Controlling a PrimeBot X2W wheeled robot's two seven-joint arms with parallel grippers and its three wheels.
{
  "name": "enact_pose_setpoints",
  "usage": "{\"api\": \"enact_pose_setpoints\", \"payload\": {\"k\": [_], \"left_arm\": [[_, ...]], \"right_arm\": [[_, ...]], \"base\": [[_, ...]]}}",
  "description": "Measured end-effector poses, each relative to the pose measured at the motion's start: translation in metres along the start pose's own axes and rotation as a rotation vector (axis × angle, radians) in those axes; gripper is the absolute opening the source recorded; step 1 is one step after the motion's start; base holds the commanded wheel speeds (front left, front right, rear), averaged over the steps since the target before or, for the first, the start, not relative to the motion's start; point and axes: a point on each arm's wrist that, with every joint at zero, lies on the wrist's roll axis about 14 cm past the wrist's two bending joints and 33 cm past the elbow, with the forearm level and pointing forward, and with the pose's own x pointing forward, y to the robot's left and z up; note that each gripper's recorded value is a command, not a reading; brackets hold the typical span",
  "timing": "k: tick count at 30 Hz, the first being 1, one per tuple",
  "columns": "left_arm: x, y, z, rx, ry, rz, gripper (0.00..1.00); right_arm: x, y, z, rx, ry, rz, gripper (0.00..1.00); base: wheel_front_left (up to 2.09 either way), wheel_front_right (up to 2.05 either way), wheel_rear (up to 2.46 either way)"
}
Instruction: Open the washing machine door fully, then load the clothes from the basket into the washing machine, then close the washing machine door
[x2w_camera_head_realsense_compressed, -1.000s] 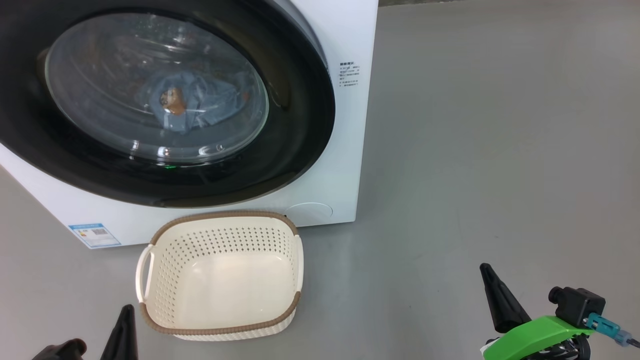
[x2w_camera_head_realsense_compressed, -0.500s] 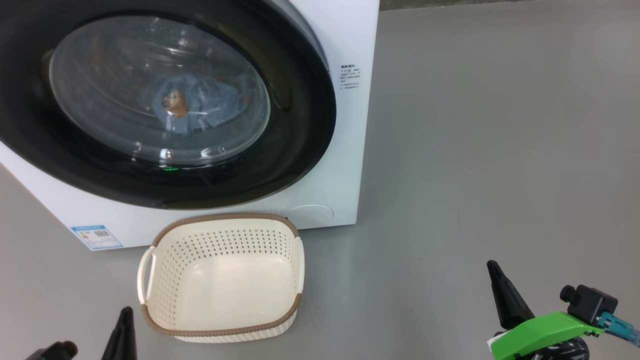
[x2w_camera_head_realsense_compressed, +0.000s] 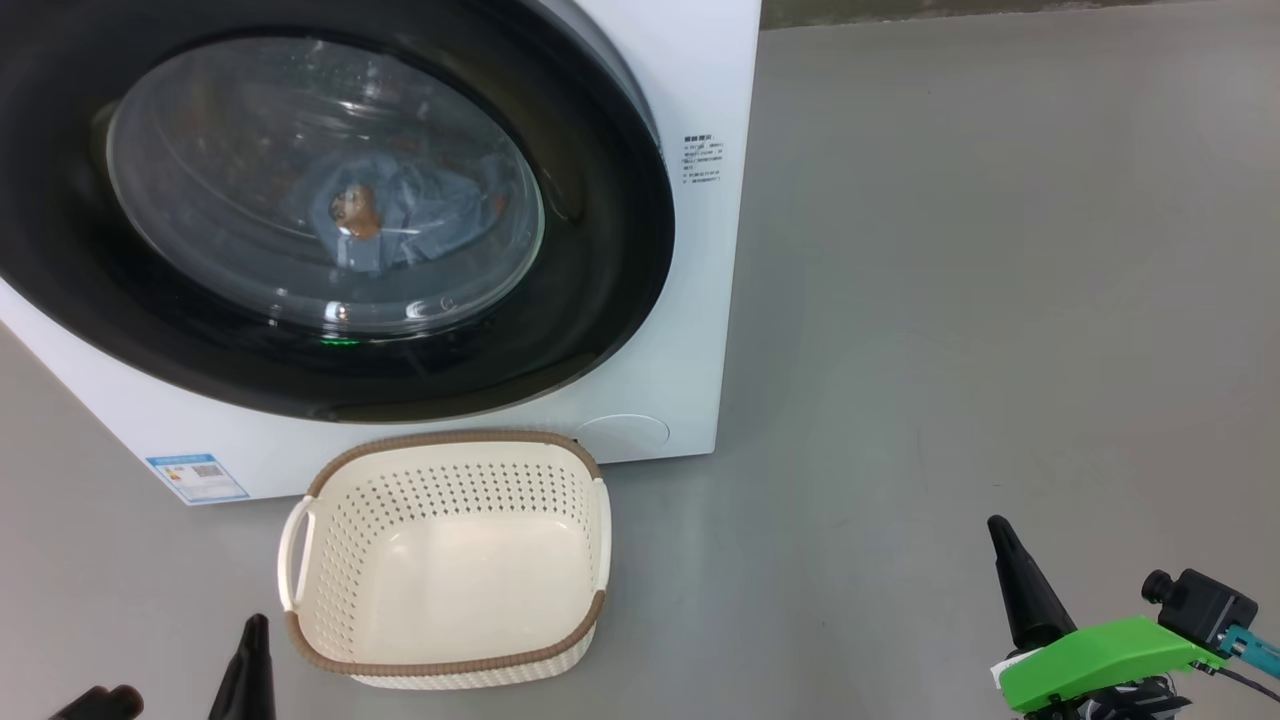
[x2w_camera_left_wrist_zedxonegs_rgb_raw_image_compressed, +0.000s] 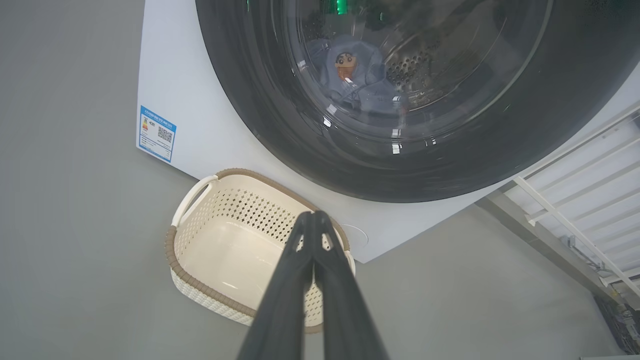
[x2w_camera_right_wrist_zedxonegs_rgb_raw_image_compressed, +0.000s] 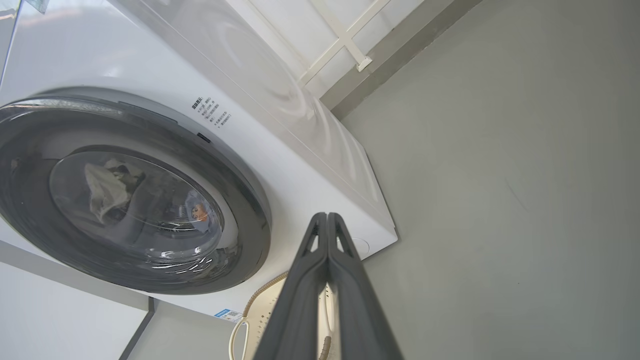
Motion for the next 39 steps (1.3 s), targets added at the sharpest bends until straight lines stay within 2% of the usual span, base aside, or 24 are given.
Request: {"api": "enact_pose_setpoints", "payload": {"k": [39], "left_arm": [[0.003,-0.009,0.01,-0.398,-0.007,-0.005,0.0]], "right_arm": [[0.001,0.004,0.015,0.359,-0.021,-0.006,0.0]], "base": [[0.0,0.0,0.0]]}}
